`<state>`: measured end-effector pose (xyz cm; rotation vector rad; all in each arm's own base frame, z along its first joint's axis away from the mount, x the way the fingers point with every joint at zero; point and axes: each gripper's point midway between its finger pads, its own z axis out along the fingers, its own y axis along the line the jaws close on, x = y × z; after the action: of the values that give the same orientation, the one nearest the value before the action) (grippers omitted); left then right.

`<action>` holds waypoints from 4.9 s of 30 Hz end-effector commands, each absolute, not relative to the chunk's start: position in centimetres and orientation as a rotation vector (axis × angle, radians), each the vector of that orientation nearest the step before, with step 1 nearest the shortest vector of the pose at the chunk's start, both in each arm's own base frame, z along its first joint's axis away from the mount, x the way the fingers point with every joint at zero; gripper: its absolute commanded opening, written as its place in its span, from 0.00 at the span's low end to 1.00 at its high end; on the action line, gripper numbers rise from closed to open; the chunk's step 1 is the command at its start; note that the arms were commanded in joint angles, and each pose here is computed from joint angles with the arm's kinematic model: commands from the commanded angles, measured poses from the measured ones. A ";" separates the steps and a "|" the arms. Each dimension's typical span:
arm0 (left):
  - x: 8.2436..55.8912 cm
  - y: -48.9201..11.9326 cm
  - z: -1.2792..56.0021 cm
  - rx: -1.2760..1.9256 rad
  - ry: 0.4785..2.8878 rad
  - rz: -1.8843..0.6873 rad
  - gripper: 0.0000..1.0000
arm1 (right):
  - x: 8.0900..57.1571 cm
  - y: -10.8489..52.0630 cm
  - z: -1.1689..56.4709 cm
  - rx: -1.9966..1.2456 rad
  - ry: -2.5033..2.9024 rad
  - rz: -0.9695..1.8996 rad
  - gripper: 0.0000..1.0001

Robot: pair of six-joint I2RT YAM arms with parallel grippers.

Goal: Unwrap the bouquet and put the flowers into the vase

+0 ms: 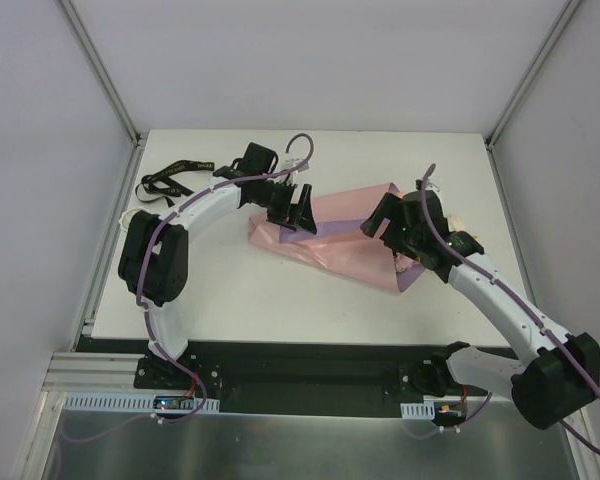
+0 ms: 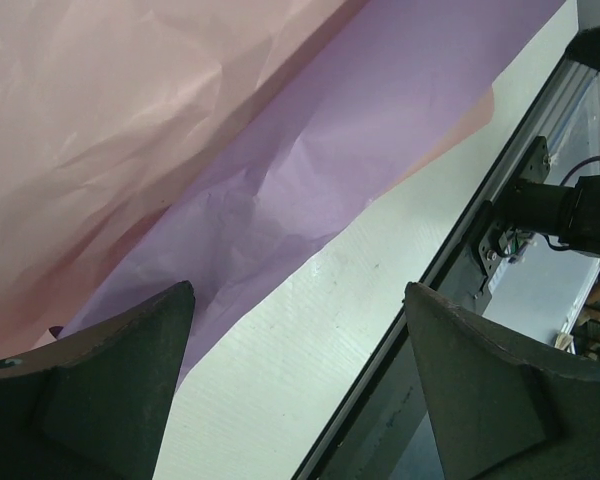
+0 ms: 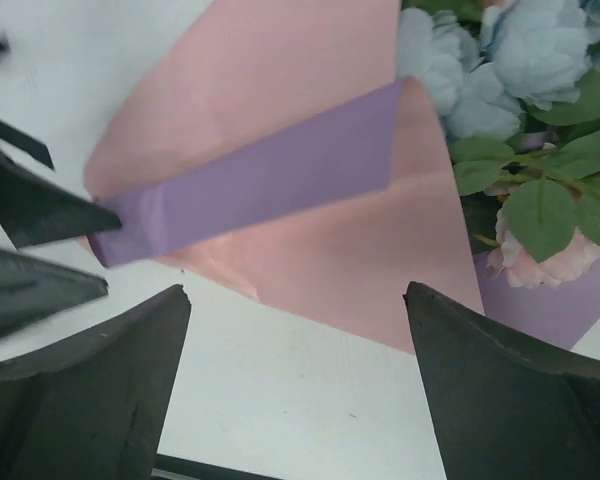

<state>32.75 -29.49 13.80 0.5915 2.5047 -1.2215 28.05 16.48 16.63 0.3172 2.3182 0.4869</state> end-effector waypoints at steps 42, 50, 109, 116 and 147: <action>30.7 -30.6 19.6 0.748 2.317 -1.162 0.85 | 6.3 25.6 12.1 -0.894 2.547 0.956 0.72; 29.5 -31.8 17.8 0.840 2.373 -1.105 0.84 | 16.6 21.1 19.5 -0.356 2.283 0.648 0.93; 30.3 -29.7 18.5 0.917 2.277 -0.730 0.82 | 59.6 27.3 18.9 0.277 1.730 0.980 0.02; 31.5 -29.1 13.4 0.926 2.413 -0.566 0.84 | 61.9 27.5 17.6 0.258 1.848 0.898 0.48; 40.2 -11.6 15.4 0.326 2.286 0.543 0.36 | 33.7 22.1 18.6 0.027 2.212 0.731 0.71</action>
<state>39.16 -15.27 11.81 0.6339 2.3003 0.6475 34.83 18.30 18.07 0.0996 2.2191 0.5893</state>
